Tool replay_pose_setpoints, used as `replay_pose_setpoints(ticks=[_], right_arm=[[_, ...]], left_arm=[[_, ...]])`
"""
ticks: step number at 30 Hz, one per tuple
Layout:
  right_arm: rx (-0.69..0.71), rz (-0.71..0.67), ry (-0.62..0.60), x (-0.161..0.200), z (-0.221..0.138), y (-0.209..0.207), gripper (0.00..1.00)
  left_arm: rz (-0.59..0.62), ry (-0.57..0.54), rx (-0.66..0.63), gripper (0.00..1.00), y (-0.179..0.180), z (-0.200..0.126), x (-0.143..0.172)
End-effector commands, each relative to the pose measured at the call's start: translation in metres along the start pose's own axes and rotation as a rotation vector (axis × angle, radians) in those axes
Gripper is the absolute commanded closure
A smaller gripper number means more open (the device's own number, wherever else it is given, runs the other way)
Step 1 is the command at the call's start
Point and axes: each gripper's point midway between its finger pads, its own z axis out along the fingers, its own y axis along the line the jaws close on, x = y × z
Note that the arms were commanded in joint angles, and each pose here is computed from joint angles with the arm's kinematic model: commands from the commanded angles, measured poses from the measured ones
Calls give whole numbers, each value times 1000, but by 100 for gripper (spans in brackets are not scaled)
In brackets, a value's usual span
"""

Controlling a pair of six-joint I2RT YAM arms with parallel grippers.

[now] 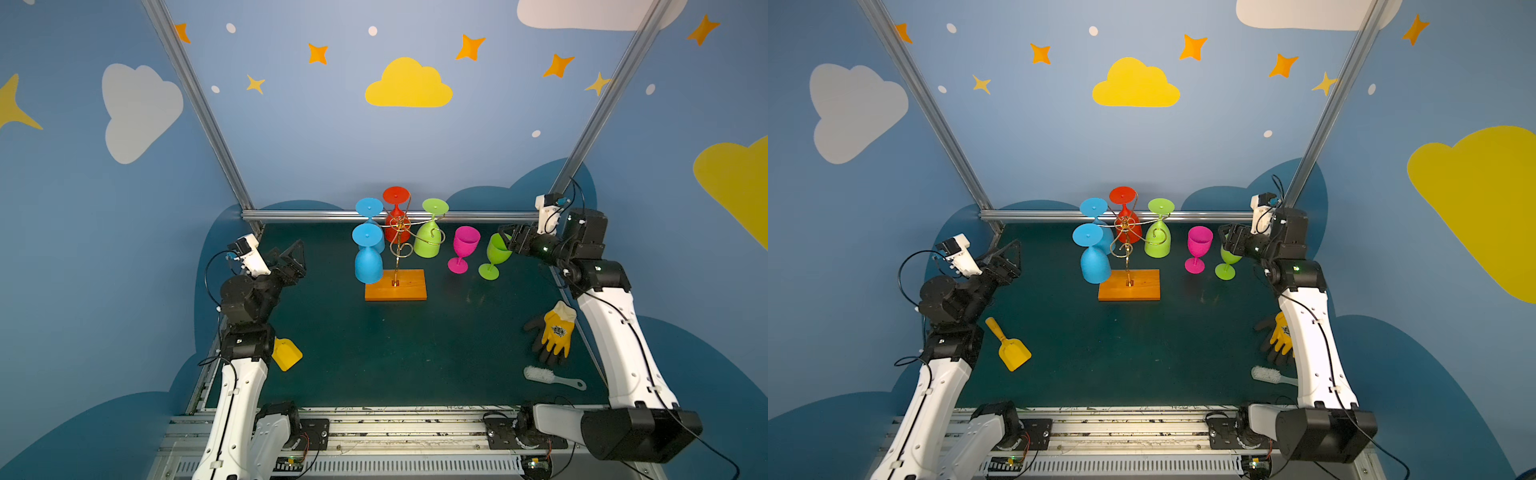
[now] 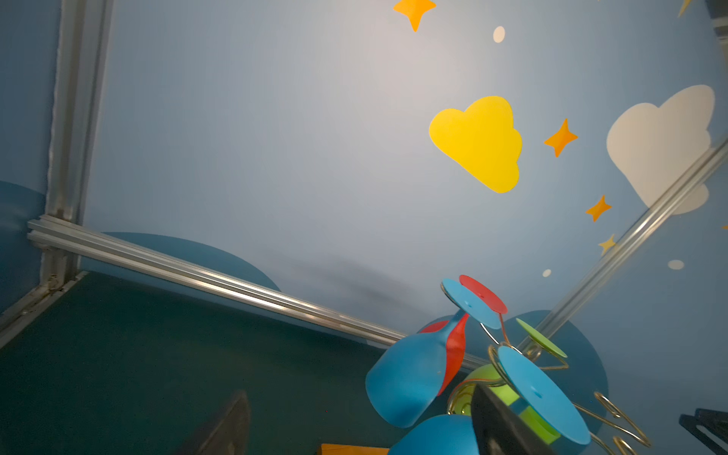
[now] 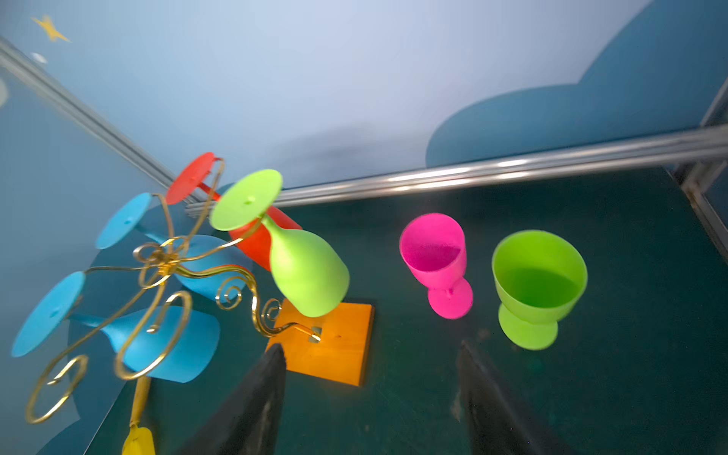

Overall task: Take the wine glass off the wine glass rack
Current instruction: Pick up the wine glass from the wine glass rack.

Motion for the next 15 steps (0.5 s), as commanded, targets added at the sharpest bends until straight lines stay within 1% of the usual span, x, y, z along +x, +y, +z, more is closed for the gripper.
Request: replay_pose_setpoints(ticks=[1,4,7,9,13,15], right_arm=[[-93,-53,-73,-4,-6,26,30],[-121,-80,-106,4,-11,35,28],[-162,-93,-105,11,-13,43,27],[-188,-100,-102,15,-14,49,27],[-236,-114,-99,21,-14,59,26],[-261,-120,-93,23,-13,64,25]], left_arm=[[-43,94,108,14,-25,-2,4],[-74,181,178,16,-43,-3,8],[-132,278,267,19,-60,-1,14],[-179,338,329,23,-71,0,17],[-247,411,438,27,-87,1,19],[-273,441,470,28,-92,2,20]])
